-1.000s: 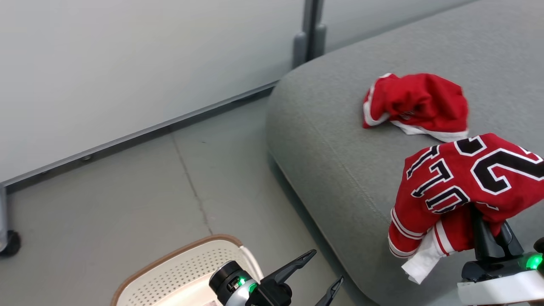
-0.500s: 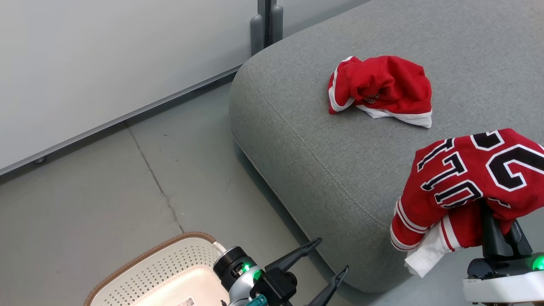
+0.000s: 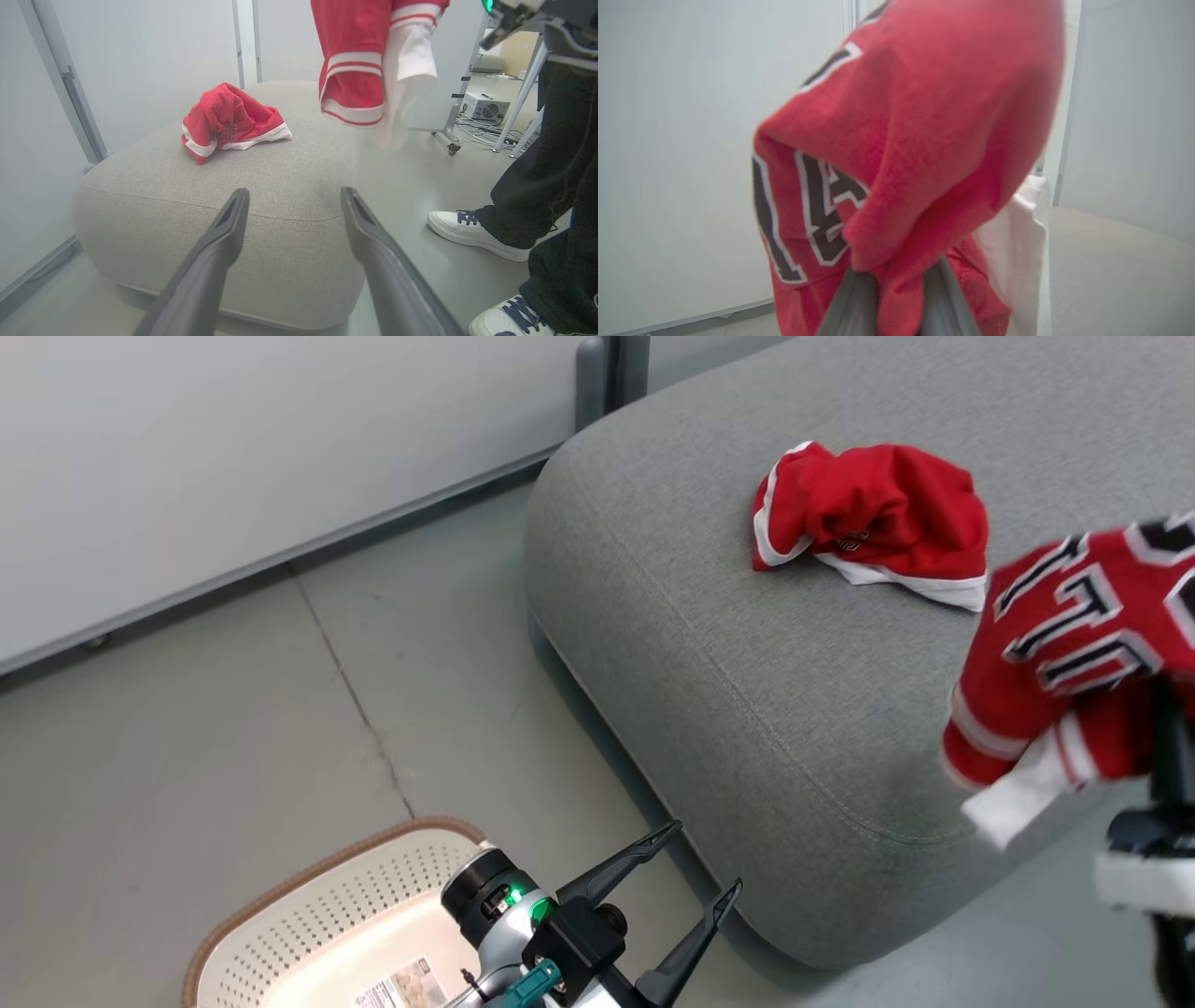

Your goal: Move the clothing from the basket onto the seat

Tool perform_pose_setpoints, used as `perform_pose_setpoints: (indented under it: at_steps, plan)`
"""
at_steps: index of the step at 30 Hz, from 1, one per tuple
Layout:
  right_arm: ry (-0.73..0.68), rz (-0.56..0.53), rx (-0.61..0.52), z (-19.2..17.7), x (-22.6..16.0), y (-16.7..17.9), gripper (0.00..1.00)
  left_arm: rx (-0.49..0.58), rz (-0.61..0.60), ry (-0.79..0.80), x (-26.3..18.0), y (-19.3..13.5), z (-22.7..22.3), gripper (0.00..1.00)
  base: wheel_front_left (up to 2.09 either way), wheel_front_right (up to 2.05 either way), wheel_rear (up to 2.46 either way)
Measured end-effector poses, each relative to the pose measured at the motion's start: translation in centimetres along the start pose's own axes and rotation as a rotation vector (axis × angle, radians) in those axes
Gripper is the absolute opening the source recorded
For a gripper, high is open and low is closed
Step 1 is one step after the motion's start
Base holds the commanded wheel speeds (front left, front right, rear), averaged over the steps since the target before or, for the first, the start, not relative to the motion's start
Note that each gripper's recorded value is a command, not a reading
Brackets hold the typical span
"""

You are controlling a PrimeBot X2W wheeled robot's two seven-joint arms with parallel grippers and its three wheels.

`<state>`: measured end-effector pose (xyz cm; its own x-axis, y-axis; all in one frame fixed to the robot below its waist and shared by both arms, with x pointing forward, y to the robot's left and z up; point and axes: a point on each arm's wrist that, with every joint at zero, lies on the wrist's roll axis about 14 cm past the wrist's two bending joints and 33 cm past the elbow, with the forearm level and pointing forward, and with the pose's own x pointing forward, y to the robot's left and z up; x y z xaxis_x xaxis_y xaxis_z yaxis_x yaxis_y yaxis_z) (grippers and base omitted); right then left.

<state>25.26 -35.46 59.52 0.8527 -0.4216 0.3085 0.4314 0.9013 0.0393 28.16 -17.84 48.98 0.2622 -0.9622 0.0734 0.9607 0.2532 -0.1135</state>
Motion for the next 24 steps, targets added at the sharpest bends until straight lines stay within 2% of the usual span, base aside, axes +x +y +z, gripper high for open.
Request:
perform_pose_setpoints:
  at_steps: [6,7,13,18,24]
  plan:
    - [-0.153,0.054,-0.097,4.4,6.5,0.5,0.00,0.004,-0.007,0.028,-0.4,2.1,-1.8,1.00,0.00,0.00,0.00]
    - [-0.153,0.054,-0.097,4.4,6.5,0.5,0.00,0.004,-0.007,0.028,-0.4,2.1,-1.8,1.00,0.00,0.00,0.00]
    - [-0.218,0.061,-0.163,5.8,13.0,0.4,0.00,0.002,-0.026,0.077,-1.1,4.4,-4.7,1.00,0.00,0.00,0.00]
    - [-0.195,0.014,-0.177,4.2,17.4,-0.8,0.00,0.006,-0.027,0.079,-1.2,6.5,-6.2,1.00,0.00,0.00,0.00]
    - [-0.085,-0.030,-0.206,-0.9,21.3,-1.6,0.00,-0.026,0.000,0.106,-2.6,8.3,-8.5,1.00,0.00,0.00,0.00]
